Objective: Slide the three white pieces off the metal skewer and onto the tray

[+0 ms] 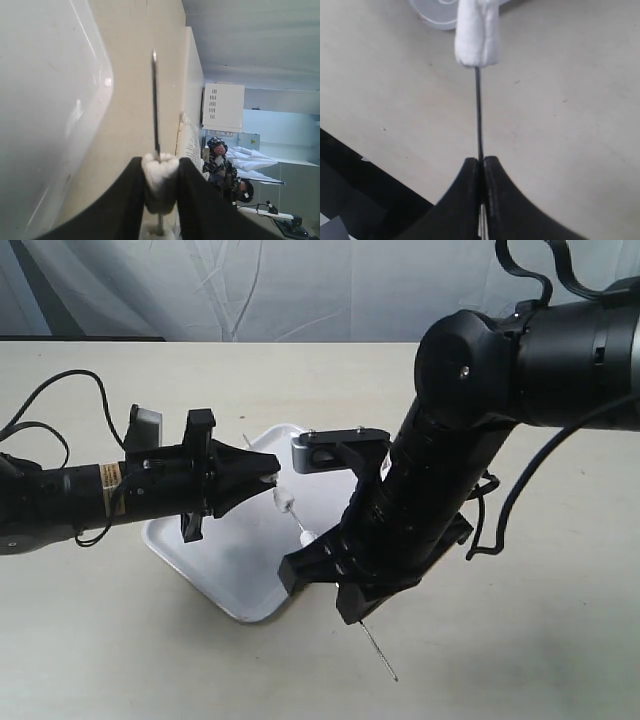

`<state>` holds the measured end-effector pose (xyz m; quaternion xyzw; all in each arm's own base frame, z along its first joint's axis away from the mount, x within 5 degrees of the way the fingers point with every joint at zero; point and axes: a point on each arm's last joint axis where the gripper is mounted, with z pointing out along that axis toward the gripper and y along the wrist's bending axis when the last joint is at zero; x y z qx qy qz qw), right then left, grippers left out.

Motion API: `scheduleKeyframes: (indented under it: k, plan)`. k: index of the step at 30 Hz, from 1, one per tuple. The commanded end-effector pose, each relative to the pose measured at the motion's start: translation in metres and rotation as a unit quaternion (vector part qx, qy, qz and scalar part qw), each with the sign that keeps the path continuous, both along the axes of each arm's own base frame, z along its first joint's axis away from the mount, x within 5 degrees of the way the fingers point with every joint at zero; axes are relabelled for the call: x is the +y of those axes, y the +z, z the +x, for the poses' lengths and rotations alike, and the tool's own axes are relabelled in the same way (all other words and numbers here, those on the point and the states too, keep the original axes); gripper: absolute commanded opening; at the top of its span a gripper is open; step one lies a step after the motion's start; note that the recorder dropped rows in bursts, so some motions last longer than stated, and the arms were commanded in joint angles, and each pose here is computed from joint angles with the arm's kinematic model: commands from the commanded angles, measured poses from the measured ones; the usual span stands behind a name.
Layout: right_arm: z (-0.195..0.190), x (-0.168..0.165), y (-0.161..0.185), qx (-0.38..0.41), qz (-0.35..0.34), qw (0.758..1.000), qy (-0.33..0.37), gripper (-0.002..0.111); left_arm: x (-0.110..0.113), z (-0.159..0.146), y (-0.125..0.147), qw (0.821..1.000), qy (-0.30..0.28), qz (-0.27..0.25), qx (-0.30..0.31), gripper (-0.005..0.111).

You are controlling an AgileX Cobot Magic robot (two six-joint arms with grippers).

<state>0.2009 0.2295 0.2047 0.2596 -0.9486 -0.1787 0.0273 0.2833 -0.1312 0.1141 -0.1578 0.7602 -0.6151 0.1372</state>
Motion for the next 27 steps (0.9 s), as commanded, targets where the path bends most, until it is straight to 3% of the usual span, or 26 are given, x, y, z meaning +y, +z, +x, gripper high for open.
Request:
scheduleKeyframes:
  k: [1,20,23,27]
  plan:
    - [-0.008,-0.006,0.001,-0.004,-0.003,1.000,0.009,-0.001,0.000,0.004,-0.001,1.000,0.020,0.003,-0.002,0.022]
    - [-0.035,-0.033,0.007,-0.012,-0.007,1.000,0.013,-0.001,0.030,0.017,-0.002,0.997,0.078,0.016,-0.008,0.022]
    - [-0.034,-0.033,0.007,-0.014,-0.005,1.000,0.012,-0.001,0.029,0.013,-0.009,0.997,0.054,0.054,-0.003,0.022]
    - [-0.033,-0.032,0.007,-0.020,-0.004,1.000,0.012,-0.001,0.020,0.002,-0.025,0.987,-0.009,0.157,-0.003,0.022]
